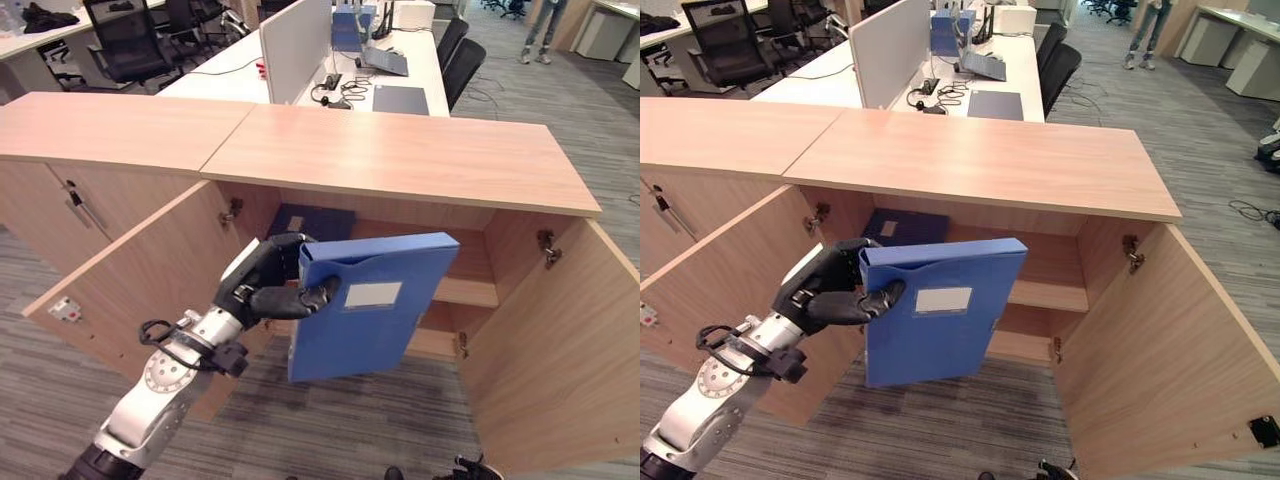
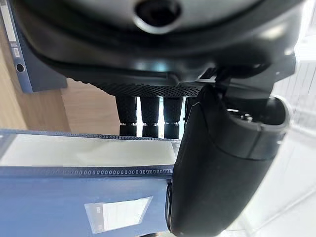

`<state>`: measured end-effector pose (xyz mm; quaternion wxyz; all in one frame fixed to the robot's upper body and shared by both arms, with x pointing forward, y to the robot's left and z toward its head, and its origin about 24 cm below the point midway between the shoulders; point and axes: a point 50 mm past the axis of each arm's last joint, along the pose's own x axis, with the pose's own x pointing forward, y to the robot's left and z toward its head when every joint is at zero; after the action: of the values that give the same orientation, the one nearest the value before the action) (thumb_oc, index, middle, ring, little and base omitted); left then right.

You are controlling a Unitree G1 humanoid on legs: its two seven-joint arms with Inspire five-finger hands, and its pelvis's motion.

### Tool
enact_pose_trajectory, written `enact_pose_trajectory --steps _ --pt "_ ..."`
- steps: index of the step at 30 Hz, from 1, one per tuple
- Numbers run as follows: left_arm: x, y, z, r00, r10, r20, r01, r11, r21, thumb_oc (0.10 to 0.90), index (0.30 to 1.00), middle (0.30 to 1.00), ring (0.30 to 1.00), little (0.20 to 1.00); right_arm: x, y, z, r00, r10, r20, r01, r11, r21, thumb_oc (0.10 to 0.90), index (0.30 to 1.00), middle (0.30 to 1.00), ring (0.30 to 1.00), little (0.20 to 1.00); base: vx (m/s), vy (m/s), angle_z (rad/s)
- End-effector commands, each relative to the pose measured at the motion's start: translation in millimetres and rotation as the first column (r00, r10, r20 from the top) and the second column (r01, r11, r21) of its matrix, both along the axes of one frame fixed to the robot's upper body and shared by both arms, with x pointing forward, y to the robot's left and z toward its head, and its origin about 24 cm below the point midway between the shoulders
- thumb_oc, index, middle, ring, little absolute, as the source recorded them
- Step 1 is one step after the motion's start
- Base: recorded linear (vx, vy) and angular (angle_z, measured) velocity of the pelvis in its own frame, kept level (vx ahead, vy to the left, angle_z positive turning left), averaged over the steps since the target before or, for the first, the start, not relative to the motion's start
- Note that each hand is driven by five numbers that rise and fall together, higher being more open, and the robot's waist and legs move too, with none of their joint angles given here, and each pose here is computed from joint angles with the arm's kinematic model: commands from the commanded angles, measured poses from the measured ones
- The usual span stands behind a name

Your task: Put the empty folder in the office cabinet

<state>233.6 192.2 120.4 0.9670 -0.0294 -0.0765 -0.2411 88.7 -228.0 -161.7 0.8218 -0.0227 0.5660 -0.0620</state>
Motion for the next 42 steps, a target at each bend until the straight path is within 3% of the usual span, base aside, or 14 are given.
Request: enact_pose_trajectory --steps 1,6,8,12,15,16,18,26,36,40,42 --pt "4.9 -12.2 79.1 0.924 -0.097 0.369 0.151 0.981 -0.120 0.400 0.300 0.300 0.300 0.300 48.7 9.2 12.9 0.985 0.082 0.154 -0.084 0.996 0.010 0.800 0.900 0.900 0.900 0.900 0.00 0.000 0.00" --pt "11.1 -7.3 59.4 0.956 -0.064 0.285 0.097 0.990 -0.102 0.400 0.300 0.300 0.300 0.300 54.6 19.6 13.6 0.979 0.115 0.170 -0.123 0.991 0.043 0.800 0.900 0.900 0.900 0.900 0.00 0.000 0.00" --pt "16.1 -0.6 35.4 0.980 -0.012 0.196 0.020 0.999 -0.038 0.400 0.300 0.300 0.300 0.300 80.6 27.6 30.7 0.942 0.092 0.322 -0.130 0.987 0.097 0.800 0.900 0.900 0.900 0.900 0.00 0.000 0.00" --pt "16.8 8.3 11.1 0.993 0.033 0.112 -0.036 0.999 0.026 0.400 0.300 0.300 0.300 0.300 115.8 30.8 78.1 0.804 0.027 0.595 -0.165 0.970 0.179 0.800 0.900 0.900 0.900 0.900 -0.01 0.004 -0.04" --pt "15.2 12.8 3.2 0.994 0.050 0.095 -0.056 0.997 0.053 0.400 0.300 0.300 0.300 0.300 130.1 32.5 111.7 0.690 -0.015 0.724 -0.222 0.947 0.232 0.800 0.900 0.900 0.900 0.900 0.00 0.000 0.00" --pt "15.1 12.7 3.0 0.994 0.050 0.095 -0.055 0.997 0.053 0.400 0.300 0.300 0.300 0.300 129.7 32.3 111.7 0.691 -0.015 0.723 -0.222 0.947 0.232 0.800 0.900 0.900 0.900 0.900 0.00 0.000 0.00" --pt "14.7 12.5 -1.2 0.994 0.057 0.094 -0.064 0.995 0.077 0.400 0.300 0.300 0.300 0.300 140.9 29.5 137.7 0.592 -0.025 0.806 -0.244 0.947 0.209 0.800 0.900 0.900 0.900 0.900 0.00 0.000 0.00" --pt "17.6 11.6 -0.2 0.992 0.063 0.113 -0.072 0.994 0.081 0.400 0.300 0.300 0.300 0.300 152.8 37.2 163.5 0.498 0.010 0.867 -0.332 0.926 0.180 0.800 0.900 0.900 0.900 0.900 0.00 0.000 0.00" --pt "23.1 5.3 3.3 0.990 0.003 0.144 -0.018 0.994 0.107 0.400 0.300 0.300 0.300 0.300 159.7 64.3 175.8 0.454 0.114 0.884 -0.555 0.812 0.180 0.800 0.900 0.900 0.900 0.900 0.00 0.000 0.00" --pt "24.2 -3.6 5.4 0.989 -0.064 0.132 0.057 0.997 0.053 0.400 0.300 0.300 0.300 0.300 165.0 66.2 182.0 0.429 0.127 0.894 -0.581 0.797 0.166 0.800 0.900 0.900 0.900 0.900 0.00 0.000 0.00" --pt "24.4 -21.4 2.8 0.972 -0.226 0.062 0.227 0.974 -0.022 0.400 0.300 0.300 0.300 0.300 174.6 62.6 188.4 0.410 0.160 0.898 -0.587 0.800 0.126 0.800 0.900 0.900 0.900 0.900 0.00 0.000 0.00"
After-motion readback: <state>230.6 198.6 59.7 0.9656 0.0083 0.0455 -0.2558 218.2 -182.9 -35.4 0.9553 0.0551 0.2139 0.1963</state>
